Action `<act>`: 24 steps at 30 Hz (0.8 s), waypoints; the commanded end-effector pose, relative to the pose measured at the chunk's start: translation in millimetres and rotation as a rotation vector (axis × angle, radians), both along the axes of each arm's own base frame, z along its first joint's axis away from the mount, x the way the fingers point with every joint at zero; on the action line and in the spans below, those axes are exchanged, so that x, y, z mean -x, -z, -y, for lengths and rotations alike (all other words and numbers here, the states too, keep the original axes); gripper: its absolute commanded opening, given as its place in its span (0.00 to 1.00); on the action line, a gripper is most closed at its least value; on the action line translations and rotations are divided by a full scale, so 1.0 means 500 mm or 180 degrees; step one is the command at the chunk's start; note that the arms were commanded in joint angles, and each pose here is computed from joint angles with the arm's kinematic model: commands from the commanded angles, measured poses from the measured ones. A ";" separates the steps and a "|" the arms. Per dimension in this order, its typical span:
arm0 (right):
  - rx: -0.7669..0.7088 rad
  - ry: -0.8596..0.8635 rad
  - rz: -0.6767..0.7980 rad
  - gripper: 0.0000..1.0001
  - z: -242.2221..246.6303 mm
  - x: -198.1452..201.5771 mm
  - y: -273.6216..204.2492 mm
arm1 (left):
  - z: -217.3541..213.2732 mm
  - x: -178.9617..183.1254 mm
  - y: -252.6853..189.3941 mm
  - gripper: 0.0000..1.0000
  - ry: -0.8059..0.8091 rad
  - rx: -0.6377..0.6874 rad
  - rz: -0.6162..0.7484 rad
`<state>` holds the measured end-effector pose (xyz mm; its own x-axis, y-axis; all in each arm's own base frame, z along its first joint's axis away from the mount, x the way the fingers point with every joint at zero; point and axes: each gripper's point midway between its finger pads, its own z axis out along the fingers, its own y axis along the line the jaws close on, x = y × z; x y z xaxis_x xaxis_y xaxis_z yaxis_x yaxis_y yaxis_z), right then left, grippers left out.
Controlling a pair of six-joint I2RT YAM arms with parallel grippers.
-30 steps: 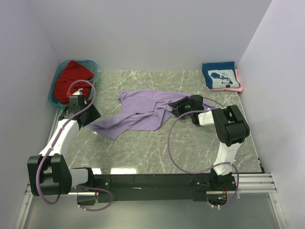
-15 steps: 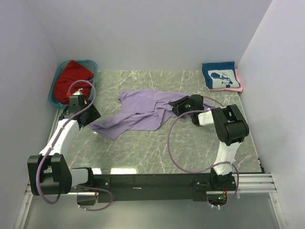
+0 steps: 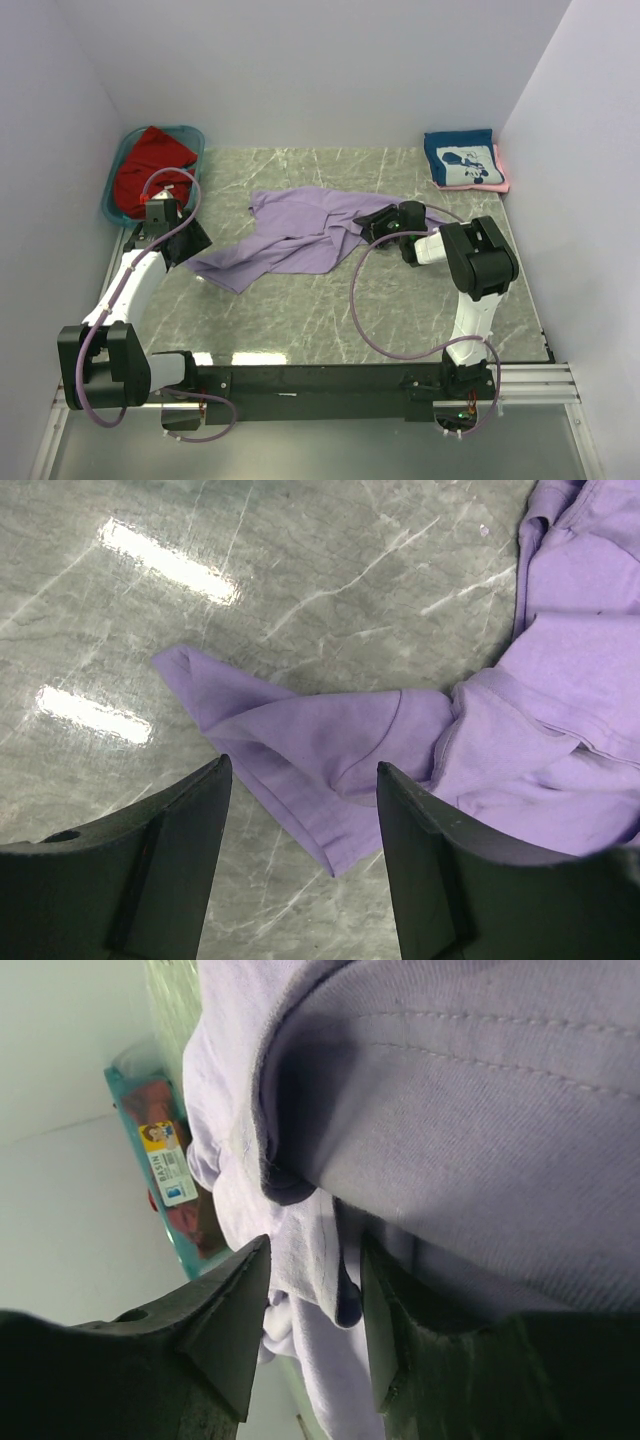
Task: Fold and stack the t-shirts
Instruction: Flatten the tshirt out
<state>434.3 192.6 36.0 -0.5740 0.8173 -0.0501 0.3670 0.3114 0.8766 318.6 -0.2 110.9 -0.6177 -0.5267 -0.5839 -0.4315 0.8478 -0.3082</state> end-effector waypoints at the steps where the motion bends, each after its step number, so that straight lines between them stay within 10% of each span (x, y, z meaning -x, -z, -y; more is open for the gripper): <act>1: 0.0063 -0.0034 0.0157 0.47 0.004 -0.017 -0.014 | -0.005 -0.009 -0.003 0.65 -0.0025 -0.0017 0.0054; 14: 0.0028 -0.0143 0.0394 0.37 -0.009 -0.038 -0.079 | -0.007 -0.008 -0.001 0.66 -0.0045 -0.0025 0.0039; 24: 0.0082 -0.0161 0.0405 0.00 -0.008 -0.032 -0.082 | -0.005 -0.006 0.003 0.66 -0.0049 -0.0007 0.0021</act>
